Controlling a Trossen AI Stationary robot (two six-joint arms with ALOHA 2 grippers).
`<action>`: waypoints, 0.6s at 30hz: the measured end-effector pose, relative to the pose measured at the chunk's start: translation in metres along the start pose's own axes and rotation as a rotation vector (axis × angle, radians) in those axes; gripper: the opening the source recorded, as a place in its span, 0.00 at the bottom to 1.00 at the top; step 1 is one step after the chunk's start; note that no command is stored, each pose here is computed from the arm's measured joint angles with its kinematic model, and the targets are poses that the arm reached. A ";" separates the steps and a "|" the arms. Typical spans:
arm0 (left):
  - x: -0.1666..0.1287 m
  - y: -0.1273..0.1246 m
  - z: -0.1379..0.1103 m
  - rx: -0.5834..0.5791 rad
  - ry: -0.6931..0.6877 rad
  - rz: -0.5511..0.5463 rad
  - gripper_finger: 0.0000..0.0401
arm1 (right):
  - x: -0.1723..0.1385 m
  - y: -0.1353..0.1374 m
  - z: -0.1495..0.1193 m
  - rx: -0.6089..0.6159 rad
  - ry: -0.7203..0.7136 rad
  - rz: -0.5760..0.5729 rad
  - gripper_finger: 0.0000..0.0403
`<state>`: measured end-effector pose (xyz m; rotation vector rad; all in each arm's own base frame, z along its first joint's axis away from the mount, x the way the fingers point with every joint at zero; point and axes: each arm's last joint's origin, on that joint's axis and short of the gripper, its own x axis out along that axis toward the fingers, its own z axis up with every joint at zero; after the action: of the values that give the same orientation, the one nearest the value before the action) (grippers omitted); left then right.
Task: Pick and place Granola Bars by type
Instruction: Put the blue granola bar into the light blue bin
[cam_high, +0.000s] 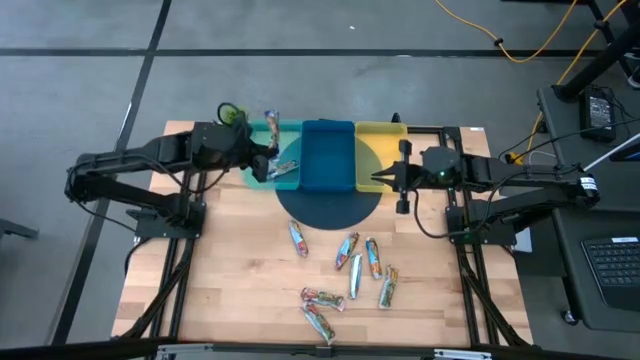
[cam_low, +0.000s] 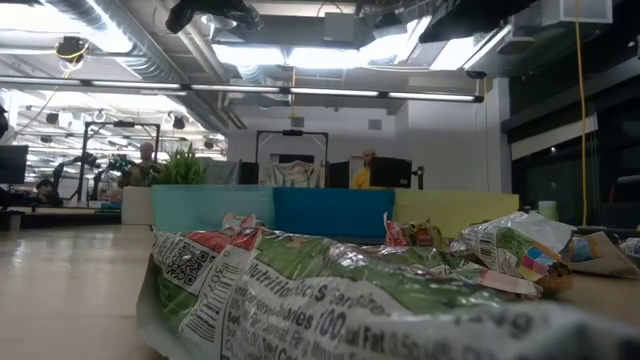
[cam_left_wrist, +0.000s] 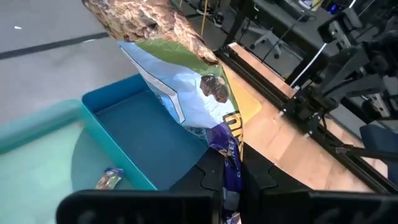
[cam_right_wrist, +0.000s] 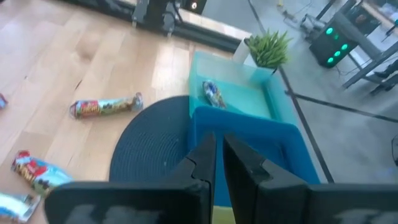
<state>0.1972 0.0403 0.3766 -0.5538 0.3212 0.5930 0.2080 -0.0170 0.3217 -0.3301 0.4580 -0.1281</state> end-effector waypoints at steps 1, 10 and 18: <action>0.000 0.003 0.002 -0.005 0.013 0.000 0.02 | 0.000 0.000 0.001 0.001 -0.009 -0.003 0.08; -0.014 0.018 0.044 0.073 0.139 0.184 0.02 | 0.000 -0.003 0.006 0.007 -0.049 -0.055 0.08; -0.017 0.024 0.095 0.240 0.116 0.262 0.02 | 0.000 -0.004 0.006 0.057 -0.046 -0.079 0.08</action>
<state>0.1818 0.1041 0.4506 -0.3170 0.5719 0.7642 0.2101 -0.0189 0.3279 -0.2950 0.3950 -0.2100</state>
